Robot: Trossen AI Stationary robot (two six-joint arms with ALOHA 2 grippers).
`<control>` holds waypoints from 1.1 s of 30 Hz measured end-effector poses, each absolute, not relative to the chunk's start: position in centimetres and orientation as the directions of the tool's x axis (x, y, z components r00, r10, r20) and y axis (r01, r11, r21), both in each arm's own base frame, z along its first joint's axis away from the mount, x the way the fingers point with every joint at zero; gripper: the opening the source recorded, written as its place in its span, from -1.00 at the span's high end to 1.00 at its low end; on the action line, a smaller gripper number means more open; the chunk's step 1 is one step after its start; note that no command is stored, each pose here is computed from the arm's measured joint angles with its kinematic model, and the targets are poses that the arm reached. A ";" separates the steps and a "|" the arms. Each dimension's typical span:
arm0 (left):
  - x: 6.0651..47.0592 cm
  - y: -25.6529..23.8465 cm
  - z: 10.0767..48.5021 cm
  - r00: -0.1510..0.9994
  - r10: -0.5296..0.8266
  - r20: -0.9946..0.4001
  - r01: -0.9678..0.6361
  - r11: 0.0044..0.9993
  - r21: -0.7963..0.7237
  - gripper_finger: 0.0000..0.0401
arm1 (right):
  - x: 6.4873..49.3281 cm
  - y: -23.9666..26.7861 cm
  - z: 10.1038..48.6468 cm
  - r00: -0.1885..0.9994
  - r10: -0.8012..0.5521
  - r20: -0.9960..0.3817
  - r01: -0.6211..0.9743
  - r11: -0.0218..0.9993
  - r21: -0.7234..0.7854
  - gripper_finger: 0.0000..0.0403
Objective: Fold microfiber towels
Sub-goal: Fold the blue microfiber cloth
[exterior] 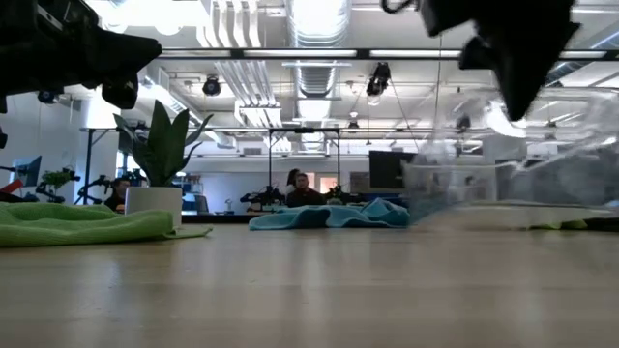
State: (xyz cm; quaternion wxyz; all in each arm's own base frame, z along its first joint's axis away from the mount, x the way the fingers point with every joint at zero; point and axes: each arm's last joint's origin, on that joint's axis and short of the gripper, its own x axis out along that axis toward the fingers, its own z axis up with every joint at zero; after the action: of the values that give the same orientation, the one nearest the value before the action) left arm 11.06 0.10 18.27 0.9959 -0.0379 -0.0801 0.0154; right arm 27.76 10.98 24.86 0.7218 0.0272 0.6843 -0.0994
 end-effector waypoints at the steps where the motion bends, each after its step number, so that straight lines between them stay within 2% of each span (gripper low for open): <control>1: 11.1 0.1 18.3 0.987 0.037 0.158 -0.025 0.997 -0.078 0.86 | 26.9 10.7 24.8 0.034 -0.102 -0.994 0.180 0.979 -0.095 0.96; 11: 11.1 0.1 18.3 0.987 0.036 0.158 -0.024 0.997 -0.078 0.86 | 20.2 9.3 23.3 -0.075 0.012 -0.997 0.180 0.984 -0.001 0.96; 18: 11.0 0.1 18.3 0.986 0.036 0.161 -0.024 0.997 -0.077 0.86 | 19.0 9.0 21.3 -0.172 0.007 -0.985 0.182 0.983 -0.025 0.94; 22: 11.0 0.1 18.3 0.985 0.039 0.167 -0.026 0.997 -0.078 0.86 | 19.2 9.1 21.5 -0.198 -0.004 -0.980 0.168 0.985 -0.038 0.83; 26: 11.1 0.1 18.3 0.986 0.039 0.161 -0.027 0.997 -0.077 0.86 | 19.4 9.2 23.7 -0.217 -0.013 -0.976 0.201 0.978 -0.058 0.65; 30: 11.0 0.3 18.3 0.980 0.113 0.163 -0.100 0.991 -0.083 0.86 | 20.3 9.5 27.3 -0.134 -0.026 -0.991 0.236 0.970 -0.057 0.41; 33: 11.0 0.5 18.3 0.971 0.176 0.161 -0.163 0.982 -0.093 0.86 | 21.2 9.4 30.3 0.018 -0.097 -0.995 0.233 0.968 -0.090 0.25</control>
State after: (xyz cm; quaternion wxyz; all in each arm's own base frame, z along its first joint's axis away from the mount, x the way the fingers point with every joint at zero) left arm 10.99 0.51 18.31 0.9920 -0.0397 -0.0845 0.0855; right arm 21.20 9.37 30.35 0.7116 0.0493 0.6912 -0.1161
